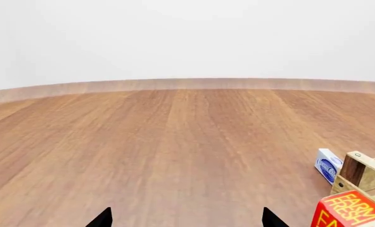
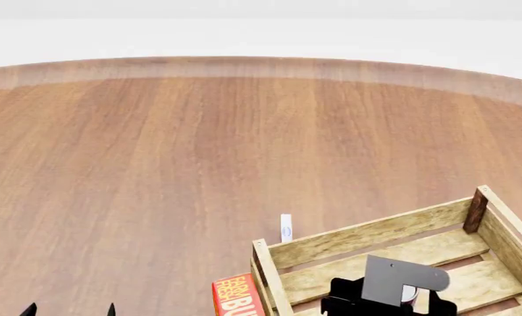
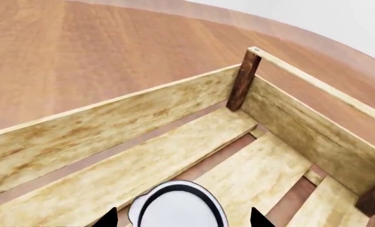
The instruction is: Pick up the tomato sauce, and put it in the wooden tray.
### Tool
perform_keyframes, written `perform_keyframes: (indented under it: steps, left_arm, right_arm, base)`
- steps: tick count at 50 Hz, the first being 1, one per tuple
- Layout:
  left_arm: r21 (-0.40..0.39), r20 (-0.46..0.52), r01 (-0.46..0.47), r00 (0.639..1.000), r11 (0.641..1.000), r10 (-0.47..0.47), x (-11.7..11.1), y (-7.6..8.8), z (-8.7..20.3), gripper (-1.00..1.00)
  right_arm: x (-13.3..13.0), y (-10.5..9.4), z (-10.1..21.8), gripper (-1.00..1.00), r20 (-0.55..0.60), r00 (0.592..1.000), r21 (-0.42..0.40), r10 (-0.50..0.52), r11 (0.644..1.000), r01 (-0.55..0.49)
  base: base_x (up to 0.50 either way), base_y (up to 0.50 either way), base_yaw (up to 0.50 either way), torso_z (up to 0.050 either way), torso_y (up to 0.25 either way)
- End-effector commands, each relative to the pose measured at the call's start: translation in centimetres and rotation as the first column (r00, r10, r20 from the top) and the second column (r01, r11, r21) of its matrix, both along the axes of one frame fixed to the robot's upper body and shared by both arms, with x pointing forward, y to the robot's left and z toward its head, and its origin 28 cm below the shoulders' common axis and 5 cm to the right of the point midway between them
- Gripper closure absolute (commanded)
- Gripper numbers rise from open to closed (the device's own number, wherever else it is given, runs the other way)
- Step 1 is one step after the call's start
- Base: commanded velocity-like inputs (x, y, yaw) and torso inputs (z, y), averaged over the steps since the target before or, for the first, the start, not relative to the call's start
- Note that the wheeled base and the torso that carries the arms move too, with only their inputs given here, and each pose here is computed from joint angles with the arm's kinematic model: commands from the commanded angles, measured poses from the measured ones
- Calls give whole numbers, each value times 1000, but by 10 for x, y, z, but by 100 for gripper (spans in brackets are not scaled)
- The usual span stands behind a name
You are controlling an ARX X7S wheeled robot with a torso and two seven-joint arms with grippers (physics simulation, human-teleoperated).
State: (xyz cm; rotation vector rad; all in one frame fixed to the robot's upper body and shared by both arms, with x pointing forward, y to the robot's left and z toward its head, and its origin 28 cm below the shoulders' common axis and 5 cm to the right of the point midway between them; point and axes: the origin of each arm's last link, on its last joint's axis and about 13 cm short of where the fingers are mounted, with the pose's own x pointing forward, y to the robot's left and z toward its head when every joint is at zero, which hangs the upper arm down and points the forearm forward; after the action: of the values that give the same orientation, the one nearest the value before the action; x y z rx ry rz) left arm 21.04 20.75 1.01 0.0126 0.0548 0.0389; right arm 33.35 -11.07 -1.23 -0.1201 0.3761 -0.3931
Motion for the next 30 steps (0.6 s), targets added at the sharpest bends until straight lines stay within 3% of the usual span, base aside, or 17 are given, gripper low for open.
perform_keyframes:
  steps: [1,30]
  left_arm:
    - [-2,23,3,1000,1000,-3,1,-1,1,-100]
    - [-2,23,3,1000,1000,-3,1,-1,1,-100]
  right_arm:
    - [0,5,-1,-100,-5,999,13,32,999,-32]
    - [0,5,0,-100,22,999,22,40,999,-41]
  base:
    - [0,0,0,0,0]
    - [0,0,0,0,0]
